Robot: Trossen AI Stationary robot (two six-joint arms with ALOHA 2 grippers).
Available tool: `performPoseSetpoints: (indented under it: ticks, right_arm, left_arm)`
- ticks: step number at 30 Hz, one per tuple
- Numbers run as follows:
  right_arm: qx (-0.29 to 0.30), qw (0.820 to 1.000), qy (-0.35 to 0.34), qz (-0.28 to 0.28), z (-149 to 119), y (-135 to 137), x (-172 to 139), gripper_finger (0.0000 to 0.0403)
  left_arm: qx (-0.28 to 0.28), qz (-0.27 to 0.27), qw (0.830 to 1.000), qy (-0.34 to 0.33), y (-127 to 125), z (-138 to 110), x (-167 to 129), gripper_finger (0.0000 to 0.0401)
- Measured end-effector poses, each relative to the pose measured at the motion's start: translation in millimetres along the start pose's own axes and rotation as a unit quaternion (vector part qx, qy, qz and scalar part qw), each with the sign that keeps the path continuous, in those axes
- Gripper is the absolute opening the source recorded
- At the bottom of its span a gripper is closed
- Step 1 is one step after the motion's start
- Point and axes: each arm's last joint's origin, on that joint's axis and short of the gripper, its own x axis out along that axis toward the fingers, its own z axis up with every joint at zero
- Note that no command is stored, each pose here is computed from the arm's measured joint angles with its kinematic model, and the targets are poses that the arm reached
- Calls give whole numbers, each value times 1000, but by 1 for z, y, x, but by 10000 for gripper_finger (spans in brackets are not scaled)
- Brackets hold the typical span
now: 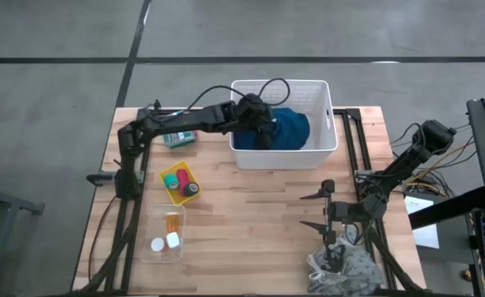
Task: Pick & place medical supplies in basket/bin
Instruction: Put the dark blue patient gown into the white bin, then put the gray patterned patient gown into the white bin
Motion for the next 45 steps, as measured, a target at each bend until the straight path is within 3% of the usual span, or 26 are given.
performPoseSetpoints:
  ticks: [13,25,30,36,45]
  right_arm:
    - [-1,1000,0,0,0,0,0,327]
    - [0,1000,0,0,0,0,0,327]
    - [0,1000,0,0,0,0,0,327]
    - [0,1000,0,0,0,0,0,327]
    - [0,1000,0,0,0,0,0,327]
  left_arm:
    - [-21,-8,996,-89,12,30,-76,311]
    - [15,-108,986,-123,-32,41,-141,311]
    - [30,-133,985,-104,-55,37,-161,310]
    - [43,-125,983,-126,-88,28,-182,310]
    - [36,-137,978,-151,-107,-23,-210,310]
